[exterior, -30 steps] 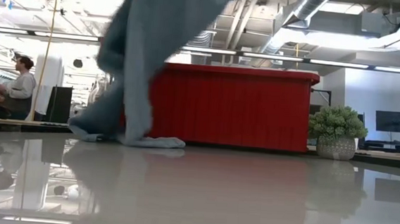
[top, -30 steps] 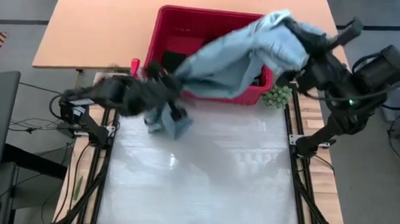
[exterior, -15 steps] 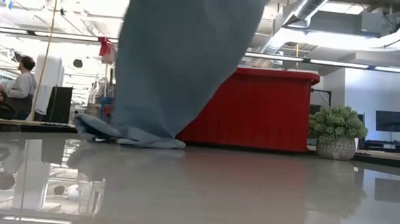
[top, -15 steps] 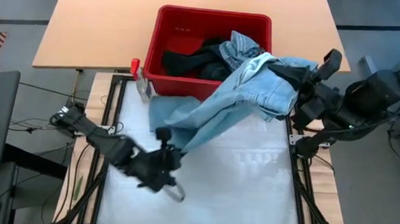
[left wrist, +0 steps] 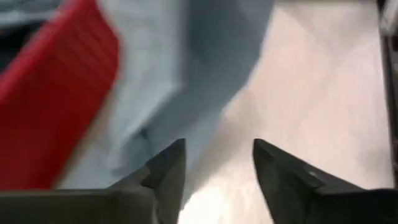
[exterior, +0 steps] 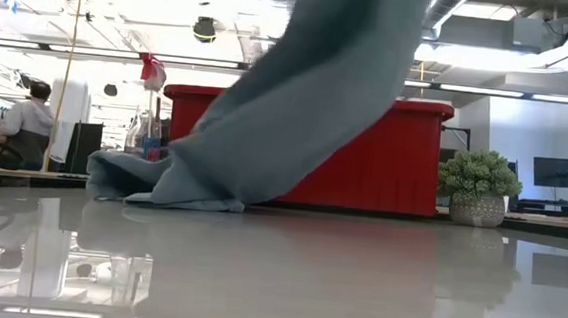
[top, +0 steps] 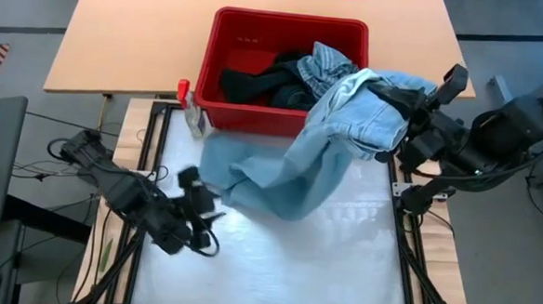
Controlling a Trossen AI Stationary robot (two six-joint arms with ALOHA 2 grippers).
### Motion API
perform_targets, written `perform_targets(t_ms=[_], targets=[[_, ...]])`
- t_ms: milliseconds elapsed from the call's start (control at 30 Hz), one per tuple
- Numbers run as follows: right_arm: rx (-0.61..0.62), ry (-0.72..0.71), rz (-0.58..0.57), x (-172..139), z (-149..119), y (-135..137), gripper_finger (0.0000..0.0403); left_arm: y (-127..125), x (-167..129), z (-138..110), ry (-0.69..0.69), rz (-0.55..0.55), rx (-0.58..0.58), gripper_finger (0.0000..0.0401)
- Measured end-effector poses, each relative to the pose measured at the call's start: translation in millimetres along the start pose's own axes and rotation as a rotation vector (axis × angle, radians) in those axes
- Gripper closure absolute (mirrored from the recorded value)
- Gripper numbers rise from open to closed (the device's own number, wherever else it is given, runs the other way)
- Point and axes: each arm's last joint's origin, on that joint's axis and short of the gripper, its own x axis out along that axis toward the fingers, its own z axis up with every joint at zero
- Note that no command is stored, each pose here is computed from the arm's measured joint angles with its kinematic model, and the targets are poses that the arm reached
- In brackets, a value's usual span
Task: Fold laundry
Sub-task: Fold the blue pants from the red laundry bin
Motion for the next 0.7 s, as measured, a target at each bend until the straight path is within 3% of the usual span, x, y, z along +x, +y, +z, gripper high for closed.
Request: perform_targets(t_ms=[100, 200, 367, 500, 567, 700], targets=[[-0.021, 0.027, 0.044, -2.6, 3.1, 8.6, 0.0358, 27.3, -19.6, 10.4, -0.182, 0.15, -0.089, 0.0202], [-0.049, 0.046, 0.062, -1.0, 13.6, 19.2, 0.0358, 52.4, -15.1, 28.1, -0.266, 0.226, -0.204, 0.0209], [-0.089, 0.009, 0.093, 1.5, 35.3, 39.3, 0.0358, 58.7, 44.1, 52.1, -0.33, 0.239, -0.241, 0.024], [-0.09, -0.006, 0.108, 1.7, 45.6, 48.9, 0.0358, 67.5, 78.1, 64.6, -0.413, 0.312, -0.328, 0.0267], [-0.088, -0.012, 0.113, 0.2, 46.9, 50.1, 0.0358, 68.7, 96.0, 63.3, -0.422, 0.327, -0.357, 0.0279], [-0.066, -0.013, 0.111, -1.3, 45.5, 47.9, 0.0358, 50.7, 144.1, 44.8, -0.399, 0.225, -0.372, 0.0302]])
